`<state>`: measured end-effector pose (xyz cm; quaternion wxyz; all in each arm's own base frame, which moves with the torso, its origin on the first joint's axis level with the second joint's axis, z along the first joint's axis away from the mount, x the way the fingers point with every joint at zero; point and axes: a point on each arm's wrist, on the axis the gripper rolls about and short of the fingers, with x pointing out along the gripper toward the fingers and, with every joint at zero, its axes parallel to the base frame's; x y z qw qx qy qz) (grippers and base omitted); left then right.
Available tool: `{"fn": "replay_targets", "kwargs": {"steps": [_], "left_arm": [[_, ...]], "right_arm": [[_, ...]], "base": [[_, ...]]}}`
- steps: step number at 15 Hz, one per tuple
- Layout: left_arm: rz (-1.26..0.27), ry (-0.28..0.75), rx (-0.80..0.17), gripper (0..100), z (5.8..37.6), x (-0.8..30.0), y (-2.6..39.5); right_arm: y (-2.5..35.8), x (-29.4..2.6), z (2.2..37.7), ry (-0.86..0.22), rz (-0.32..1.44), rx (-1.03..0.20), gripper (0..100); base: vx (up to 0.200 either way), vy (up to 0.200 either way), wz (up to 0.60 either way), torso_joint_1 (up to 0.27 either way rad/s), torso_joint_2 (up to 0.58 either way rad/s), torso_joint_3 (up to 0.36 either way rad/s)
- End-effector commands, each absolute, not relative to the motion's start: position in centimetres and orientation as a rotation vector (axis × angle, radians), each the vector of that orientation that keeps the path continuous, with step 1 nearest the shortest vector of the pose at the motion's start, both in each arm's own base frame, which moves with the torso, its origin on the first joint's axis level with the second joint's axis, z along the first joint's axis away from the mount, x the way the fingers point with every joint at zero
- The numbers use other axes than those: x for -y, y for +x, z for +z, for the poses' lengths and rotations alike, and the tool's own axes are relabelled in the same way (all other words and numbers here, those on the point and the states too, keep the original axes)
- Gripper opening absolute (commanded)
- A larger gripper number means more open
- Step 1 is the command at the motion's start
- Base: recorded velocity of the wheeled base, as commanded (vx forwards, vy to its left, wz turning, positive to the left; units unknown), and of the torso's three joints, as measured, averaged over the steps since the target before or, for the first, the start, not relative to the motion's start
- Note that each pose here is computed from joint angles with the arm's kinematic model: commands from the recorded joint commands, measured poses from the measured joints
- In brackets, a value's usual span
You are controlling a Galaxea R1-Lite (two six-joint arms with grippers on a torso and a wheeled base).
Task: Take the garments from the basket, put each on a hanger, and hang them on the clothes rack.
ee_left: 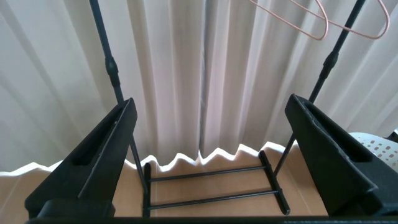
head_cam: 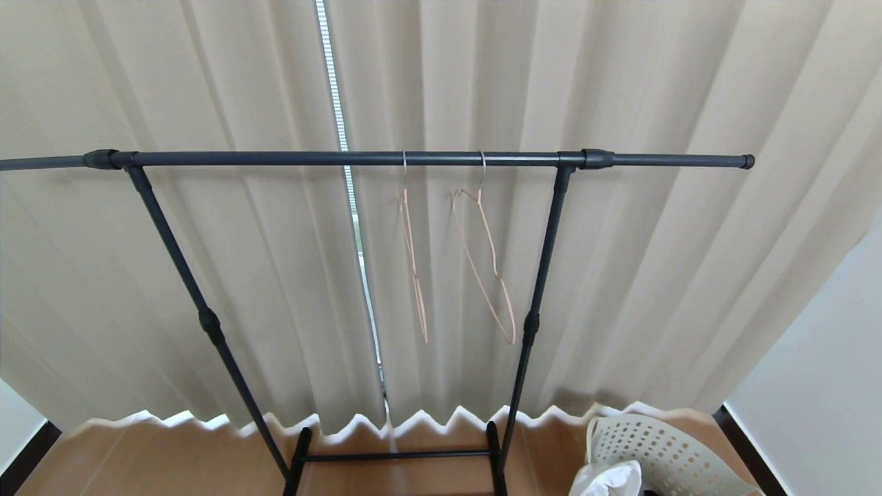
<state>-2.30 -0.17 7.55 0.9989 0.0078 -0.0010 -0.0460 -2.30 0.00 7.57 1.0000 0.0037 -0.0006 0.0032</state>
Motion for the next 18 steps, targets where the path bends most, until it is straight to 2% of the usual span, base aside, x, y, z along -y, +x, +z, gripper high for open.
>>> {"fn": "replay_targets", "kwargs": {"steps": [1,9,18], "left_arm": [[-0.092,0.015,0.001,100,7.55,0.17,-2.29],[-0.092,0.015,0.001,100,7.55,0.17,-2.29],[-0.092,0.015,0.002,100,7.59,0.17,-2.30]], "right_arm": [[-2.29,0.00,7.57,0.008,0.006,0.000,100],[-2.29,0.00,7.57,0.008,0.008,0.000,100],[-2.29,0.00,7.57,0.011,0.008,0.000,100]], "base": [[0.000,0.000,0.00,-0.149,0.35,0.198],[0.000,0.000,0.00,-0.163,0.39,0.223],[0.000,0.000,0.00,-0.205,0.54,0.328]]}}
